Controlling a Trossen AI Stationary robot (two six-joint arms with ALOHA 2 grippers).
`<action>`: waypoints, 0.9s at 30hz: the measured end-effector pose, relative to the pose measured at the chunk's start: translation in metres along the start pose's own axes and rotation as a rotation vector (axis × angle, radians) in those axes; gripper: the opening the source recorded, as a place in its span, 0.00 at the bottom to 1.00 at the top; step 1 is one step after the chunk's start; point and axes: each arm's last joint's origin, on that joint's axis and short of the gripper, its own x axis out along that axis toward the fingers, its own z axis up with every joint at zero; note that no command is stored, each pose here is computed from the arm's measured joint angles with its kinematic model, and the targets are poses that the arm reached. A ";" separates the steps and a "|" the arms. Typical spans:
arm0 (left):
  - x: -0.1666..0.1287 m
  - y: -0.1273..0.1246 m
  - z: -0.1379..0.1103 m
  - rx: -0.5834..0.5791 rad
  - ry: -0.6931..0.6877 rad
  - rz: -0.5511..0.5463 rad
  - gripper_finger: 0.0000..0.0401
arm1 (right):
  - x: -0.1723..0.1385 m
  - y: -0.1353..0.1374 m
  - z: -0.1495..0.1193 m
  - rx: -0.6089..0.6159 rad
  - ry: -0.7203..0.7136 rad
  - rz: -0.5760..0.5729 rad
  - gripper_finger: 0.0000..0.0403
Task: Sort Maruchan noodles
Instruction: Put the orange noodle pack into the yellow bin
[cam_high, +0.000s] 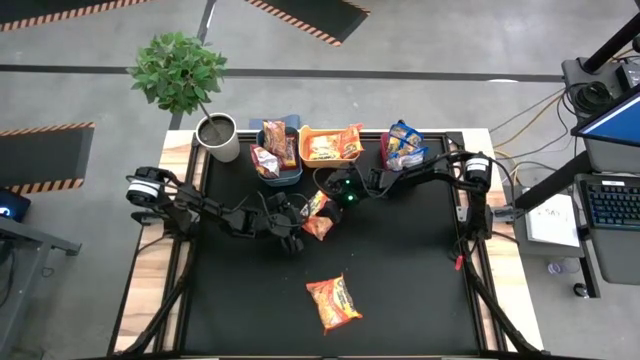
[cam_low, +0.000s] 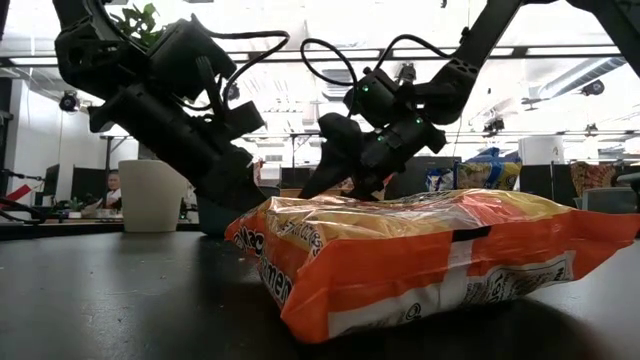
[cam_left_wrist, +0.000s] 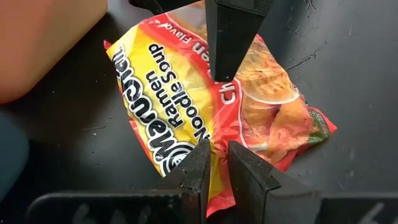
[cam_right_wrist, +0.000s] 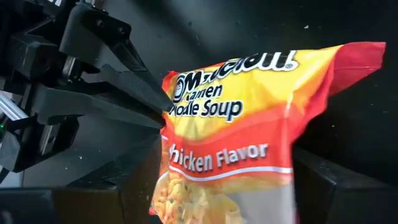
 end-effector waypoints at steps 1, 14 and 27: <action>0.000 0.000 0.000 0.000 -0.001 0.000 0.09 | 0.000 0.000 0.000 0.001 0.000 0.000 0.64; -0.001 -0.001 0.001 -0.001 -0.010 -0.011 0.09 | 0.000 0.000 0.000 0.014 0.002 0.004 0.33; -0.040 0.002 0.019 0.035 -0.024 -0.049 0.09 | 0.000 0.001 0.000 0.013 0.004 0.009 0.29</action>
